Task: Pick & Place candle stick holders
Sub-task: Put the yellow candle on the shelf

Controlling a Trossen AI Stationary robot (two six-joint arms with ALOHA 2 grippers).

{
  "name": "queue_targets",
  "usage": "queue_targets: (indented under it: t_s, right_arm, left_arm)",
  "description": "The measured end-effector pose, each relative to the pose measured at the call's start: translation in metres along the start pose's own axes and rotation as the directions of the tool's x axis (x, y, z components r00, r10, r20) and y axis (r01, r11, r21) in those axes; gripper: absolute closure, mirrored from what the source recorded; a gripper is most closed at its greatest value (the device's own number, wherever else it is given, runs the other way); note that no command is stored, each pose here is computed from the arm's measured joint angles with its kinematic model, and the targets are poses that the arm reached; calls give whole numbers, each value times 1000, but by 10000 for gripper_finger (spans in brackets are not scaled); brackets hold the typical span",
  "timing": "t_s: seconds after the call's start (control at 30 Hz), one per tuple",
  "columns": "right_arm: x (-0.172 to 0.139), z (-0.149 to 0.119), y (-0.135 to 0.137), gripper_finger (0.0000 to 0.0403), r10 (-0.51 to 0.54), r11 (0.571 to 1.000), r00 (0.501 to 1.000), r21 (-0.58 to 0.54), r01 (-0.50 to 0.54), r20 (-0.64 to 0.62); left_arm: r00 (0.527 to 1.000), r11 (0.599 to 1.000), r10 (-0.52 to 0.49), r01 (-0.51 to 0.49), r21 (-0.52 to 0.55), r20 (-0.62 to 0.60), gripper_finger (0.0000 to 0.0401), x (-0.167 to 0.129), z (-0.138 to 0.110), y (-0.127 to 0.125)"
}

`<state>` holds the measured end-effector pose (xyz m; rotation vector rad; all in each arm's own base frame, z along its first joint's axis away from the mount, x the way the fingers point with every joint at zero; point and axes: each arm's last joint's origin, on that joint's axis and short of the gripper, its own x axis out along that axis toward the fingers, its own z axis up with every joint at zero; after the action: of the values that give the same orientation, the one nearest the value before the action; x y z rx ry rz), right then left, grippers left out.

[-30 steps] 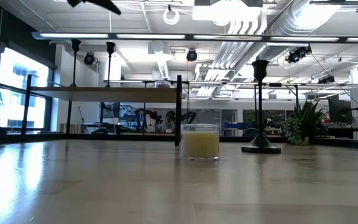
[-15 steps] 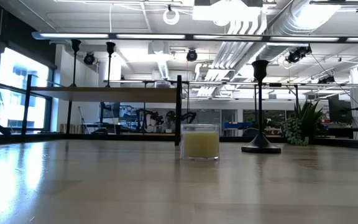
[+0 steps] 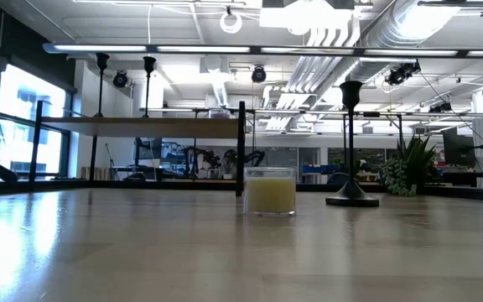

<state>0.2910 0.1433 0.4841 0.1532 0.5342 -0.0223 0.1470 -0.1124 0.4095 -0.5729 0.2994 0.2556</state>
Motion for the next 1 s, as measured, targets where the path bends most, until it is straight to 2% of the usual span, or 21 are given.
queue_targets:
  t_s: [0.17,0.33,0.57,0.67,0.87,1.0]
  right_arm:
    - [39,-17,-21,151,-82,990,987,106,97,-140]
    - [74,-36,-40,151,-95,959,965,238,155,-244]
    - [119,-64,-62,151,-81,895,956,401,194,-283]
    - [129,-68,-69,151,-92,888,961,415,198,-263]
    - [128,-53,-62,151,-152,940,987,299,163,-62]
    - [126,-43,-53,151,-93,940,995,332,73,45]
  left_arm:
    - [999,998,-31,33,46,-41,158,-8,-8,-3]
    - [998,996,-19,25,88,-66,158,-11,-12,0]
    - [997,992,12,-2,128,-80,158,-11,-14,4]
    - [996,991,18,-6,137,-86,158,-11,-15,4]
    - [995,988,28,-14,152,-94,158,-11,-15,6]
    - [994,986,39,-22,167,-100,158,-11,-16,8]
